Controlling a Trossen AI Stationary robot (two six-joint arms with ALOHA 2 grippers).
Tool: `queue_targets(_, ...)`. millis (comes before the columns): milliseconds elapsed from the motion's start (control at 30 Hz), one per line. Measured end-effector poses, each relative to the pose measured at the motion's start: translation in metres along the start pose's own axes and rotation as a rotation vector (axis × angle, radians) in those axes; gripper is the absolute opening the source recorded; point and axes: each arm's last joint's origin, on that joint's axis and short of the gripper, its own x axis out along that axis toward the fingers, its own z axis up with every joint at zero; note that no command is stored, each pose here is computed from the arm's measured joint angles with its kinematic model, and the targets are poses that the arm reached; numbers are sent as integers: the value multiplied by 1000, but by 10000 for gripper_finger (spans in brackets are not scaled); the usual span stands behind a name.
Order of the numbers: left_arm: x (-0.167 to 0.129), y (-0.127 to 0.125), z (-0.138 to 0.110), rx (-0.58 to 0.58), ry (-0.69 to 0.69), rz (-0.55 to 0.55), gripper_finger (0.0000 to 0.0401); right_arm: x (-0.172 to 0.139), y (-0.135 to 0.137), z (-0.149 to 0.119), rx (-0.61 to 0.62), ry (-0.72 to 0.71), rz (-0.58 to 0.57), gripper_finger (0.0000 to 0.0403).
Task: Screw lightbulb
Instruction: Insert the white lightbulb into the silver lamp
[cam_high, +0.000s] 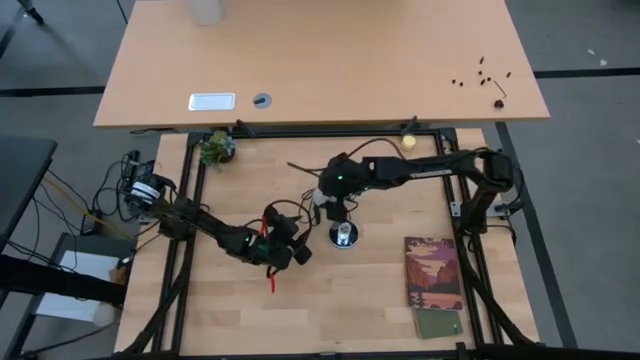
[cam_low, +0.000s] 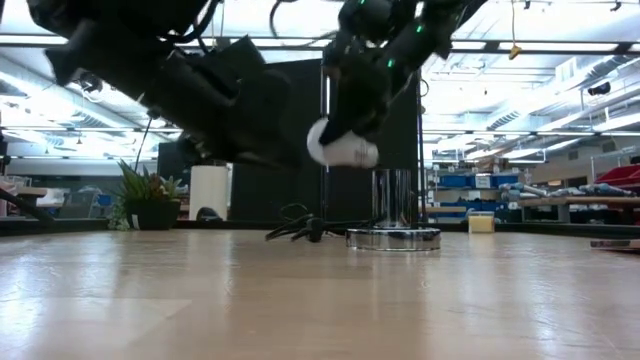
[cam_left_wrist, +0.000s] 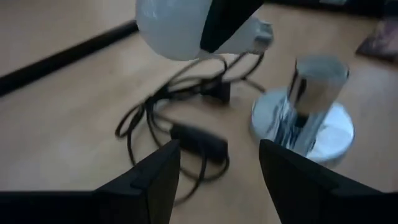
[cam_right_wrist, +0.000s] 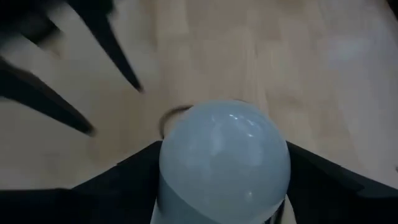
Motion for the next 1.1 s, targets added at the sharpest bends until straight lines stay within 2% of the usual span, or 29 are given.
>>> queue_targets(200, 6, -3, 19, -30, -114, -32, 223, -45, 19, 12, -16, -91, 137, 297)
queue_targets(300, 7, -5, 28, 18, -166, -71, 223, -63, 35, 16, -56, -139, 172, 299)
queue_targets(367, 8, -7, 35, 59, -192, -149, 223, -73, 44, 19, -77, -176, 181, 299)
queue_targets(500, 14, -7, 44, 34, -220, -305, 223, -84, 59, 14, -106, -323, 118, 295)
queue_targets(700, 18, -5, 49, -34, -249, -311, 223, -83, 71, -19, -69, -616, -26, 299)
queue_targets(800, 17, -4, 53, -58, -289, -268, 223, -79, 71, -36, -24, -735, -131, 299)
queue_targets(867, 17, -3, 54, -35, -299, -234, 223, -77, 70, -43, -4, -781, -208, 298)
queue_targets(1100, 26, -9, 69, 59, -337, -139, 223, -63, 70, -45, 1, -796, -312, 298)
